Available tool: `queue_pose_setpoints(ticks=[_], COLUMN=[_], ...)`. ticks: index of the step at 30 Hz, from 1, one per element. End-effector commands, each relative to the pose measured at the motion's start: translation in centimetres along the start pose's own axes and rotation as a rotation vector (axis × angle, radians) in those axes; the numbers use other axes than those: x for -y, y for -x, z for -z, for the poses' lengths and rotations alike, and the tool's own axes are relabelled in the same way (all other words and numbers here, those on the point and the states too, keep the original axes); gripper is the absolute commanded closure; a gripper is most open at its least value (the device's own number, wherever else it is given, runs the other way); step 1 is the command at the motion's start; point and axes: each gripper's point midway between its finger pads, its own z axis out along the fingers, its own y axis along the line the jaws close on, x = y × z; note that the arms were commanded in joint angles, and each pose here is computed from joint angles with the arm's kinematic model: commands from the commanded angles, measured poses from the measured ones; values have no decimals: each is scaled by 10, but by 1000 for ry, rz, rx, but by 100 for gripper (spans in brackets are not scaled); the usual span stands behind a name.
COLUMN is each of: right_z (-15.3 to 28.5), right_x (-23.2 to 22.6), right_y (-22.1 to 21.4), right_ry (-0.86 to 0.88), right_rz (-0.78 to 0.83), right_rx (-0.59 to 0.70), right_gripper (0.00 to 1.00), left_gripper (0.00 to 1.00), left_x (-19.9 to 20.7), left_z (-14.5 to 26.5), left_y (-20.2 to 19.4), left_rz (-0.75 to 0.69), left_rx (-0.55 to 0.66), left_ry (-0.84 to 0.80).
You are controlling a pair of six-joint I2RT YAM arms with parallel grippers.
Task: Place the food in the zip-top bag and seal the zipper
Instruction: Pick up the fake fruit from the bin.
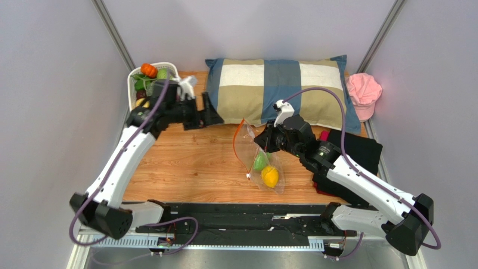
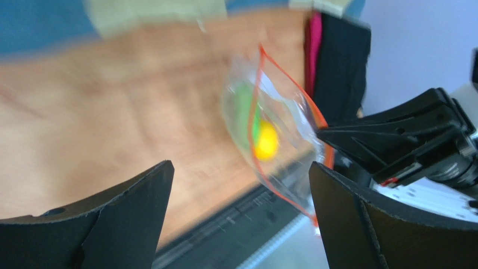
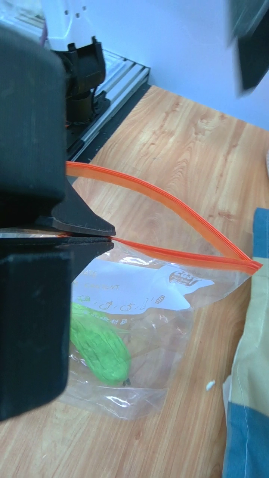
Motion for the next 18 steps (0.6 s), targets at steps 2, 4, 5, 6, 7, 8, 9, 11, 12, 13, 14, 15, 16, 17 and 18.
queue_pose_setpoints(ticks=[2, 4, 5, 6, 7, 8, 9, 11, 12, 13, 14, 15, 16, 17, 18], right_z=[10, 9, 8, 8, 8, 8, 7, 6, 4, 3, 2, 3, 2, 2, 1], right_x=[5, 6, 6, 5, 4, 5, 4, 5, 5, 6, 6, 4, 4, 4, 3], right_y=[16, 14, 14, 14, 15, 15, 15, 12, 10, 9, 8, 8, 7, 7, 7], right_ry=[-20, -18, -19, -13, -9, -10, -9, -11, -8, -11, -10, -3, 0, 0, -1], right_rz=[-52, -52, -50, -44, -39, -36, -32, -17, -15, -15, -14, -14, -15, -13, -10], right_rx=[73, 73, 73, 73, 73, 74, 73, 61, 54, 47, 42, 39, 36, 32, 29], right_gripper=[100, 100, 100, 100, 100, 100, 100, 100, 100, 100, 100, 100, 100, 100, 100], left_gripper=[3, 9, 10, 10, 13, 13, 13, 15, 16, 17, 17, 17, 17, 17, 18], left_x=[-54, -87, -113, -125, -147, -160, -174, -210, -225, -244, -254, -263, -277, -284, -286], left_z=[73, 77, 87, 93, 88, 90, 99, 89, 92, 83, 82, 85, 78, 76, 76], left_y=[78, 87, 96, 99, 101, 104, 107, 112, 116, 116, 121, 128, 130, 132, 141], left_rz=[-565, -642, -740, -768, -780, -881, -888, -970, -991, -988, -1028, -1032, -1019, -1040, -1058], left_rx=[308, 239, 218, 184, 122, 77, 51, -58, -106, -152, -173, -166, -180, -193, -182], left_ry=[67, 145, 217, 254, 277, 286, 314, 361, 404, 404, 413, 424, 410, 398, 389])
